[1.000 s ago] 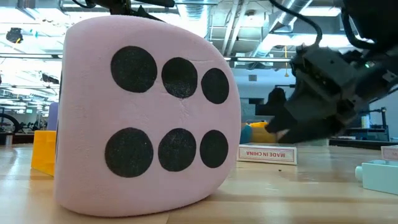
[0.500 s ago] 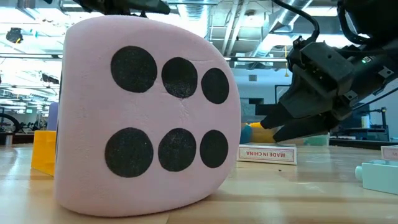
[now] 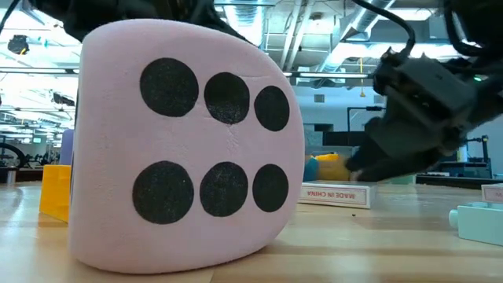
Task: Pick & Place Toys
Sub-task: Put the red deck of cards into the left transparent bin
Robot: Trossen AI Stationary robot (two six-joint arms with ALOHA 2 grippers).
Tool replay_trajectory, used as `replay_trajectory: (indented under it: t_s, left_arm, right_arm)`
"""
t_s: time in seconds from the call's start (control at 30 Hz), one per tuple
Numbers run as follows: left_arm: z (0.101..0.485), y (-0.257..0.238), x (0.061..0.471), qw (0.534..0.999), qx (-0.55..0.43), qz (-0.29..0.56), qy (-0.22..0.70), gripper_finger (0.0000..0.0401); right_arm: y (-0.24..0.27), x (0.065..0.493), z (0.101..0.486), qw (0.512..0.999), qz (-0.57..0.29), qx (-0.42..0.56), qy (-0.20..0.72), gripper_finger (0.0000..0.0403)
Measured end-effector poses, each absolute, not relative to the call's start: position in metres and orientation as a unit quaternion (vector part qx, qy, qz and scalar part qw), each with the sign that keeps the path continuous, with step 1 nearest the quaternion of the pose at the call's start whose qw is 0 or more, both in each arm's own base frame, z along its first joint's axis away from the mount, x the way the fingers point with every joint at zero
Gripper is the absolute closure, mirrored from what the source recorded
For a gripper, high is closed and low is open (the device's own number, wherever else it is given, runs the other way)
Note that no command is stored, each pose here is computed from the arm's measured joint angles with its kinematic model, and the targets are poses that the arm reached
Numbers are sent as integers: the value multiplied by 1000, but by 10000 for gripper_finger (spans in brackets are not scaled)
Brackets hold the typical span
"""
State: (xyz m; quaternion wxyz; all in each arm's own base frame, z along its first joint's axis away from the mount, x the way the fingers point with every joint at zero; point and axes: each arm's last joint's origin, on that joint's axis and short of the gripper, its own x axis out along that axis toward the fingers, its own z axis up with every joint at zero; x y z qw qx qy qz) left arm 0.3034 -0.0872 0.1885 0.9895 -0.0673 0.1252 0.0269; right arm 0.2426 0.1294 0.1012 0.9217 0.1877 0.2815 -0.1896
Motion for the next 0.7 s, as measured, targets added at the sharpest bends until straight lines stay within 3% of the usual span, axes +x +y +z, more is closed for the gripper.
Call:
replay_trajectory:
  t_s: [0.17, 0.43, 0.7]
  left_arm:
    - [174, -92, 307, 985, -98, 24, 139, 388]
    - [153, -100, 316, 977, -152, 12, 147, 399]
    - [138, -115, 353, 975, -152, -18, 162, 401]
  right_arm:
    - [131, 235, 98, 912, -208, 191, 299, 53]
    - [129, 234, 97, 909, -218, 190, 300, 53]
    - [128, 230, 98, 907, -221, 173, 313, 53]
